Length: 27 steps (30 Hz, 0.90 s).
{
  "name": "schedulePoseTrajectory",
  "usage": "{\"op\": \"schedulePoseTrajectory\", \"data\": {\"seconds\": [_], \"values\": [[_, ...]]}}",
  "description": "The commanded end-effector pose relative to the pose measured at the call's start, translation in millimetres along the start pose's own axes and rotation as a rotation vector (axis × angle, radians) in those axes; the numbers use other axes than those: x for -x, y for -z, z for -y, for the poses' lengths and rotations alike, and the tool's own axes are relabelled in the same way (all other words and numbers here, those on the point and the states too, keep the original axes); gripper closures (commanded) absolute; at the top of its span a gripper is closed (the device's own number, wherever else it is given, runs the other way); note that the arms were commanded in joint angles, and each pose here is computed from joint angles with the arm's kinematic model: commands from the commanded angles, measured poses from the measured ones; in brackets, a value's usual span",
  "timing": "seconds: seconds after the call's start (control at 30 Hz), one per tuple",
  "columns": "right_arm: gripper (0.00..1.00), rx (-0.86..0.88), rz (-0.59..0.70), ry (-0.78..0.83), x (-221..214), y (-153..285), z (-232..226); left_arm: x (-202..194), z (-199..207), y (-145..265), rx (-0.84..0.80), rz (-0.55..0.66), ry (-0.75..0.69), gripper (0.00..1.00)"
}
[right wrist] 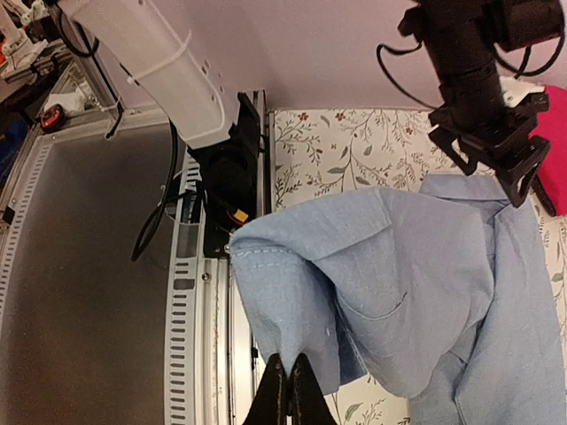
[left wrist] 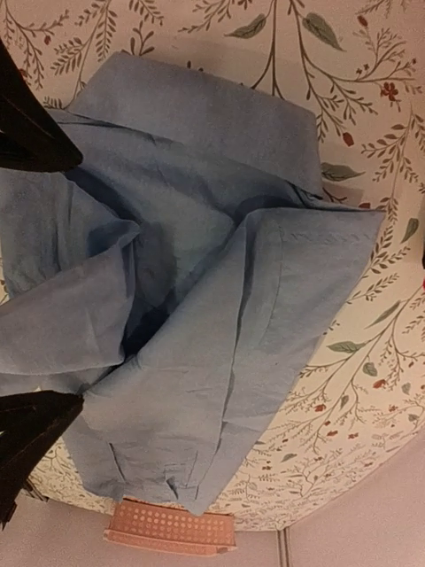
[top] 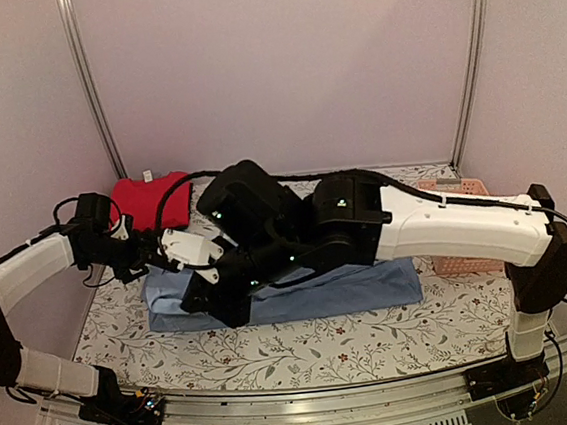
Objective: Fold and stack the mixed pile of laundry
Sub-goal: Adjust the rectangle-folded shirt at the center of the board.
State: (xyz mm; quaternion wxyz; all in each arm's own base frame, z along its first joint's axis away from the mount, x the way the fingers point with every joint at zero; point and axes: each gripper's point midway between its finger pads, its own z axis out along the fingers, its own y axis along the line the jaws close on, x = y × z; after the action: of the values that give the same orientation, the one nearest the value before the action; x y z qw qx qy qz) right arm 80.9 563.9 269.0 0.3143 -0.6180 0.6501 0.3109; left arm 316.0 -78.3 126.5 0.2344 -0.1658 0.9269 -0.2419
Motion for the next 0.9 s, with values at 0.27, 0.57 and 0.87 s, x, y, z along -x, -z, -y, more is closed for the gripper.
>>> {"op": "schedulePoseTrajectory", "data": {"seconds": [0.27,0.57,0.87], "values": [[1.0,-0.193,0.147,-0.204,39,89,120,8,-8,-19,-0.006,0.021,0.006,0.16],[1.0,-0.139,0.317,-0.256,84,122,152,9,-2,-22,-0.043,0.027,-0.007,0.19],[1.0,0.157,0.406,-0.251,112,94,111,25,58,41,-0.318,0.255,-0.185,0.1]]}}
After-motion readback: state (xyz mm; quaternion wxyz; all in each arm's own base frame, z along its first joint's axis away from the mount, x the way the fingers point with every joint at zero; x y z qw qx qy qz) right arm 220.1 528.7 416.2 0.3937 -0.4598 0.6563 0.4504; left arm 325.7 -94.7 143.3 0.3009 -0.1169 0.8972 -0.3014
